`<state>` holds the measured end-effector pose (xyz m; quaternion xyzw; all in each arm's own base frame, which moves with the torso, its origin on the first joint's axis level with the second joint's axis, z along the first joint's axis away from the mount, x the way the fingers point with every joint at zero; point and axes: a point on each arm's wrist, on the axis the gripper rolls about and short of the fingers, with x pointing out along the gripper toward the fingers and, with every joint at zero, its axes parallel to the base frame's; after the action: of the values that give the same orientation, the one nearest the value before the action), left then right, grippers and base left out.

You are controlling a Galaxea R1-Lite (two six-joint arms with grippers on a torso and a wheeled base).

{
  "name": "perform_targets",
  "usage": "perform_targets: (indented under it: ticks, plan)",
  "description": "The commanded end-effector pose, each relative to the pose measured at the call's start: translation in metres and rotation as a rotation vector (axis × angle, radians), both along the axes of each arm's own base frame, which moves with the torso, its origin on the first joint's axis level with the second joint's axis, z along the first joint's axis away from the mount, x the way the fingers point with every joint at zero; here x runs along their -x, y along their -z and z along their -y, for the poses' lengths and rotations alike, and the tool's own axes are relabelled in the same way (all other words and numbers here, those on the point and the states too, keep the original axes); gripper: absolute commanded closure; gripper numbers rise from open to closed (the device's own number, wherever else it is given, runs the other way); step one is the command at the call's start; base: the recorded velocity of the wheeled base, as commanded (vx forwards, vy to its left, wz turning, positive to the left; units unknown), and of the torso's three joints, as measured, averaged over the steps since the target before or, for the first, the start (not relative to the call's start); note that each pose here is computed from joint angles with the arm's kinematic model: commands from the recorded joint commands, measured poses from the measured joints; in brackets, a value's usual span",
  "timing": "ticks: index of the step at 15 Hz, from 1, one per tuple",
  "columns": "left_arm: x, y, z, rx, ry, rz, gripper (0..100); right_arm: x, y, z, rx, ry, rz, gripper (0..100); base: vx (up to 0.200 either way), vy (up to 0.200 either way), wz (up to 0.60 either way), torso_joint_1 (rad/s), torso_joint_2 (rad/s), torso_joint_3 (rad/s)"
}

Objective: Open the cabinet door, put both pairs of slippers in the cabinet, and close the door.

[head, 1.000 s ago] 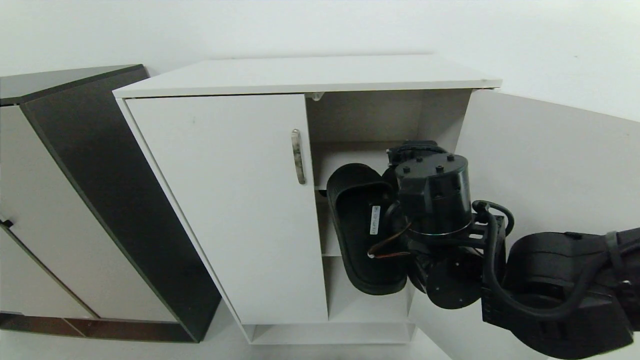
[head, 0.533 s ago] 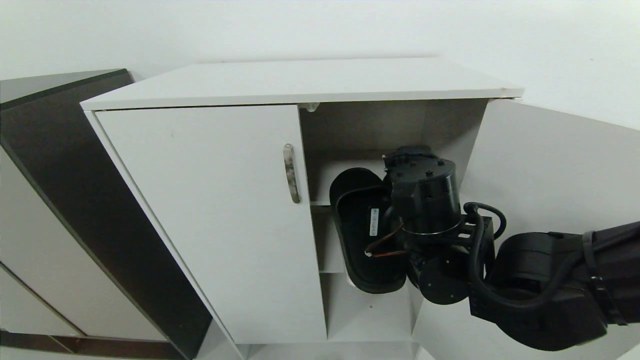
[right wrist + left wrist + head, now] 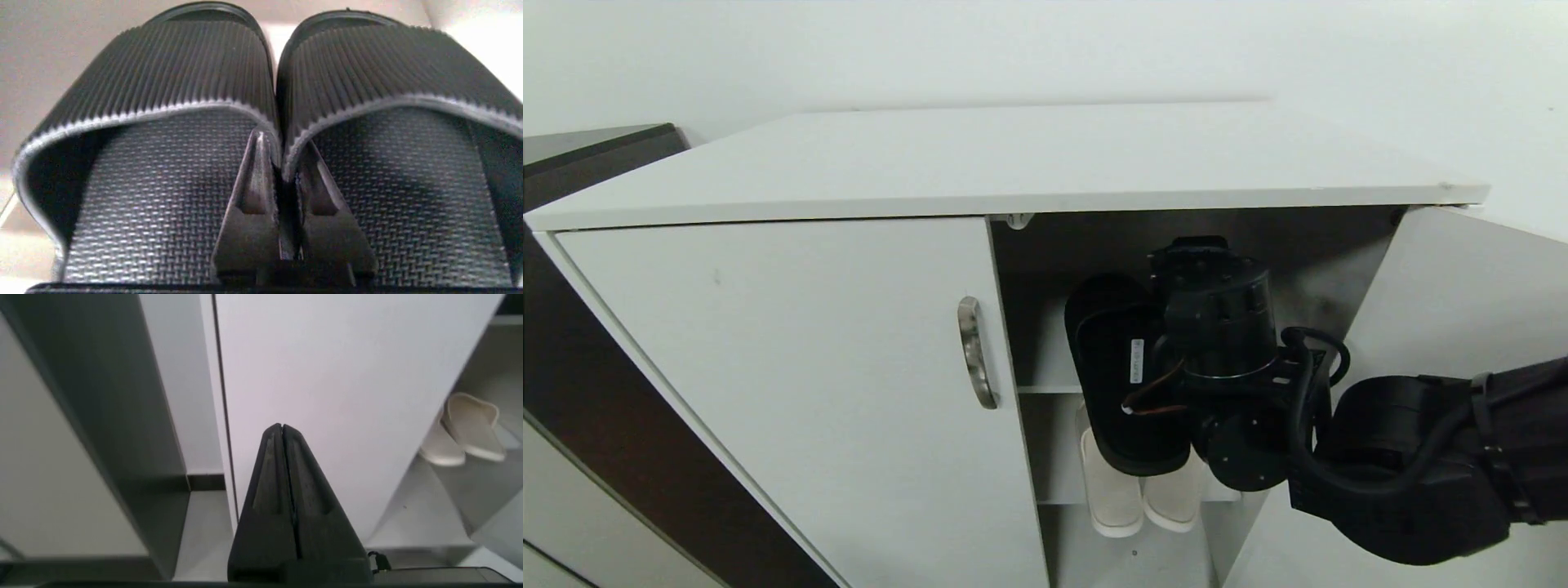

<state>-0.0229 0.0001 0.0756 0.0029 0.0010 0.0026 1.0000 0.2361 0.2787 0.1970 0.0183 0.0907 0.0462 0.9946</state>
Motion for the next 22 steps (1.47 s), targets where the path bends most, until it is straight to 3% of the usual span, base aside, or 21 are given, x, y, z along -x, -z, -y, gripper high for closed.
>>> perform_targets:
  ticks: [1,10,15,16,19,22]
  plan:
    - [0.0,0.0,0.0,0.0,-0.001,-0.001,100,-0.003,0.0,-0.001,0.008,-0.001,0.002,100,0.0,0.0,0.0,0.0,0.0,0.0]
    - [0.0,0.0,0.0,0.001,-0.001,-0.001,100,-0.073,0.01,-0.016,0.0,0.081,0.031,100,0.0,0.0,0.0,0.0,0.0,0.0]
    - [0.0,0.0,0.0,0.001,-0.001,-0.001,100,-0.086,0.015,-0.016,0.008,0.095,0.034,100,0.0,0.0,0.0,0.0,0.0,0.0]
    - [0.0,0.0,0.0,0.001,-0.003,-0.001,100,-0.087,0.014,-0.016,0.006,0.096,0.037,0,0.0,0.0,0.0,0.0,0.0,0.0]
    - [0.0,0.0,0.0,0.001,-0.003,-0.001,100,-0.087,0.013,-0.016,0.012,0.094,0.037,0,0.0,0.0,0.0,0.0,0.0,0.0]
    - [0.0,0.0,0.0,0.001,-0.001,-0.001,100,-0.058,0.002,-0.008,0.043,0.059,0.033,0,0.0,0.0,0.0,0.0,0.0,0.0]
